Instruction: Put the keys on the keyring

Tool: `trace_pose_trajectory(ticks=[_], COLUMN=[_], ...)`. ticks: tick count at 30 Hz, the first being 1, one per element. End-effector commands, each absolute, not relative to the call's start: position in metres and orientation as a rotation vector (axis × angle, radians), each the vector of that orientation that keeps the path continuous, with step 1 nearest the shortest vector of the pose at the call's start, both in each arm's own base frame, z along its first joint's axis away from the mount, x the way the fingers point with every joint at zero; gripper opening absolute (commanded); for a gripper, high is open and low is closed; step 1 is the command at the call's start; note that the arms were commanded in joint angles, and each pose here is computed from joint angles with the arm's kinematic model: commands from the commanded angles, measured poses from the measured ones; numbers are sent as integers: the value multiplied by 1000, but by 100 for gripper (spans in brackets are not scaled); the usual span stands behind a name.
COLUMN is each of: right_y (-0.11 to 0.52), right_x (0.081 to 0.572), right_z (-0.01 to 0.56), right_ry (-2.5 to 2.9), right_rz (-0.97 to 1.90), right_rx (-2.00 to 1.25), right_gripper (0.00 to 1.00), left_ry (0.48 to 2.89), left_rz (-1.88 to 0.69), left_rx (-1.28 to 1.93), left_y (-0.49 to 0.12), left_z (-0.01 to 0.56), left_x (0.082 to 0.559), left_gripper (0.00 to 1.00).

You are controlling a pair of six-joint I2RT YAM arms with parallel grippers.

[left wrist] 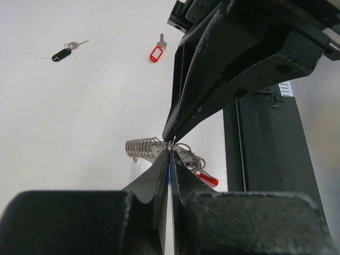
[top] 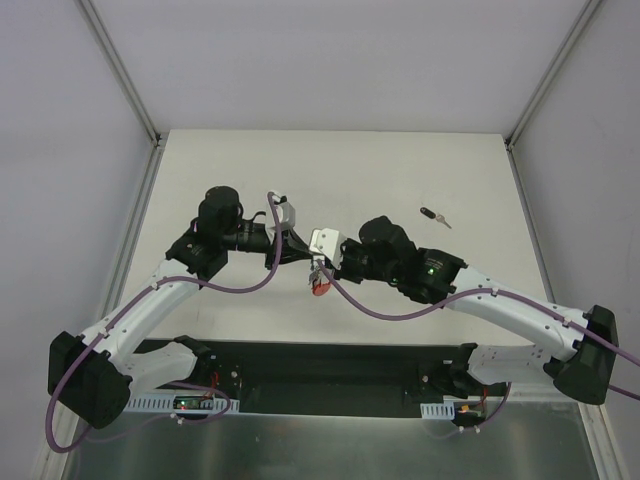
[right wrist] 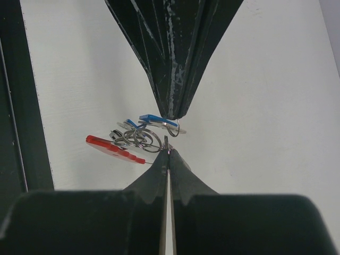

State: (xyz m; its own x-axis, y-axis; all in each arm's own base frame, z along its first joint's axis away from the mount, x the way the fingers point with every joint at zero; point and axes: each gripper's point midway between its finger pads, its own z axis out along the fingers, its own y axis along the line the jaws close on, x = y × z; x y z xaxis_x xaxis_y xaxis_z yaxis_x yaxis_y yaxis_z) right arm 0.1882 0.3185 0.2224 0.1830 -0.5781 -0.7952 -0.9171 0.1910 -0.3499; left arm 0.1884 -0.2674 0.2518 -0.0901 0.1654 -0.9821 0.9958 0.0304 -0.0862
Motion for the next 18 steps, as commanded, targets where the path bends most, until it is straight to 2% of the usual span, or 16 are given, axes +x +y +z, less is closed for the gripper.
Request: trace_pose_trajectory(ticks=[1, 18], right_y=[329, 325], right_x=[196, 195], right_z=[259, 264], right_ry=[1450, 1439], right_rz=[463, 465], right_rx=[-1392, -1361], right_gripper=[1, 1], left_ry=[1347, 1357], left_rz=[-1169, -1127], left_rx=[1299, 1285], left_y=[-270, -269], left_z=[255, 254], left_x=[184, 188], left_gripper=[0, 0])
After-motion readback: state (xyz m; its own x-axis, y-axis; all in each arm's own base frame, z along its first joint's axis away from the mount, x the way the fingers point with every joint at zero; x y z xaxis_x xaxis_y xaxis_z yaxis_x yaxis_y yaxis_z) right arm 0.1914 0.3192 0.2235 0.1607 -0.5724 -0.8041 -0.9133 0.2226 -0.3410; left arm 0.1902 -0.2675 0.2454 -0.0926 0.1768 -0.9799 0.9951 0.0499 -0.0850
